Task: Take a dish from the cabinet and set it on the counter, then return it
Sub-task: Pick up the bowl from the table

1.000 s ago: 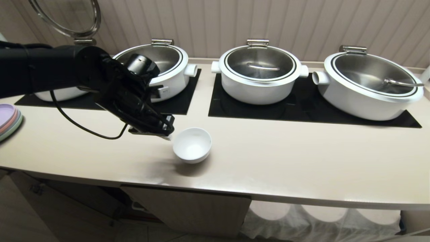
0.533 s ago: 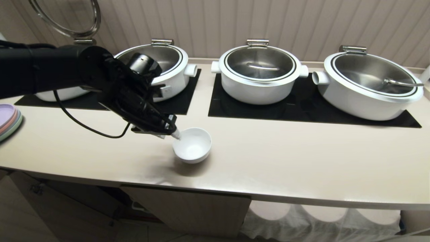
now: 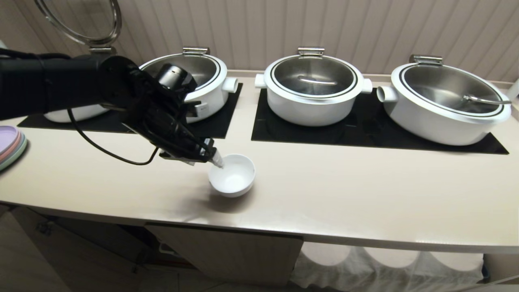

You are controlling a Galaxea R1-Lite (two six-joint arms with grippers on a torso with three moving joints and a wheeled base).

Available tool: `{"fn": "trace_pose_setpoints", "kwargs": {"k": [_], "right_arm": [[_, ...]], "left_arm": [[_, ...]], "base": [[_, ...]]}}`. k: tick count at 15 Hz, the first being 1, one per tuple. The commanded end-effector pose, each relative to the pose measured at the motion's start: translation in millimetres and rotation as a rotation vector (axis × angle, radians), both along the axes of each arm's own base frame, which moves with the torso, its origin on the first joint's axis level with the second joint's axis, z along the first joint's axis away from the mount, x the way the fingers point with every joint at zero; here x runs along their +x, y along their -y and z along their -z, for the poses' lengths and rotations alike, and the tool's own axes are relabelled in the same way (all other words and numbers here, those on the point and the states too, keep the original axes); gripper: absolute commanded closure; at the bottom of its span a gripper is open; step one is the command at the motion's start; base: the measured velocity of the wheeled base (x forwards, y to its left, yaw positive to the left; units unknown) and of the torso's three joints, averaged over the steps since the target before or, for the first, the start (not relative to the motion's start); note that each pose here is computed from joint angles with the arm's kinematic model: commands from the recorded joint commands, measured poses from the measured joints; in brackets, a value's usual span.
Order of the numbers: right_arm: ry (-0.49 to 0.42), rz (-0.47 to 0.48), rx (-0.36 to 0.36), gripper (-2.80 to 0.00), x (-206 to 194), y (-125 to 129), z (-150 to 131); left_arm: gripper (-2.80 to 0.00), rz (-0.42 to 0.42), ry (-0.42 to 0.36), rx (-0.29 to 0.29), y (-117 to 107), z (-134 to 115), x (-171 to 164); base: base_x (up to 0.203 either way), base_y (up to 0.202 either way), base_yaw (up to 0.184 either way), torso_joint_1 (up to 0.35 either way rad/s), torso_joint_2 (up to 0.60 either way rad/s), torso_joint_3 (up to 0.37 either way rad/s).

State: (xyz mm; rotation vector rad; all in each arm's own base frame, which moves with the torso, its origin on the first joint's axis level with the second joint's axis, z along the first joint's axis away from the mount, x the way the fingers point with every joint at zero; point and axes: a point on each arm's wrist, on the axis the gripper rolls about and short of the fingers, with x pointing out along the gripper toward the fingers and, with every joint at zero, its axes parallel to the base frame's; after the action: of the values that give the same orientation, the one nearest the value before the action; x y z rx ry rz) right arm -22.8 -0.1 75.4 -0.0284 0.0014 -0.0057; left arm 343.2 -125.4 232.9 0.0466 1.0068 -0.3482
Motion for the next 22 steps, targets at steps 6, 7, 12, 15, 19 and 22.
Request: {"fn": "trace_pose_setpoints", "kwargs": {"k": [6, 7, 12, 15, 19, 22], "right_arm": [[0.0, 0.0, -0.001, 0.0, 0, 0, 0], [0.0, -0.001, -0.001, 0.0, 0, 0, 0], [0.0, -0.001, -0.001, 0.0, 0, 0, 0], [0.0, -0.001, -0.001, 0.0, 0, 0, 0], [0.001, -0.001, -0.001, 0.0, 0, 0, 0], [0.001, 0.0, -0.001, 0.0, 0, 0, 0]], "left_arm": [[-2.8, 0.013, -0.037, 0.039, 13, 19, 8], [-2.8, 0.019, -0.046, 0.044, 17, 22, 9], [-2.8, 0.022, -0.079, 0.062, 21, 36, 14], [-2.8, 0.019, -0.096, 0.069, 21, 42, 16], [-2.8, 0.018, -0.109, 0.074, 22, 47, 19], [-2.8, 0.018, -0.118, 0.076, 22, 50, 20]], "base": [[0.0, 0.0, 0.0, 0.0, 0.0, 0.0], [0.0, 0.0, 0.0, 0.0, 0.0, 0.0], [0.0, 0.0, 0.0, 0.0, 0.0, 0.0], [0.0, 0.0, 0.0, 0.0, 0.0, 0.0], [0.0, 0.0, 0.0, 0.0, 0.0, 0.0], [0.0, 0.0, 0.0, 0.0, 0.0, 0.0]]}}
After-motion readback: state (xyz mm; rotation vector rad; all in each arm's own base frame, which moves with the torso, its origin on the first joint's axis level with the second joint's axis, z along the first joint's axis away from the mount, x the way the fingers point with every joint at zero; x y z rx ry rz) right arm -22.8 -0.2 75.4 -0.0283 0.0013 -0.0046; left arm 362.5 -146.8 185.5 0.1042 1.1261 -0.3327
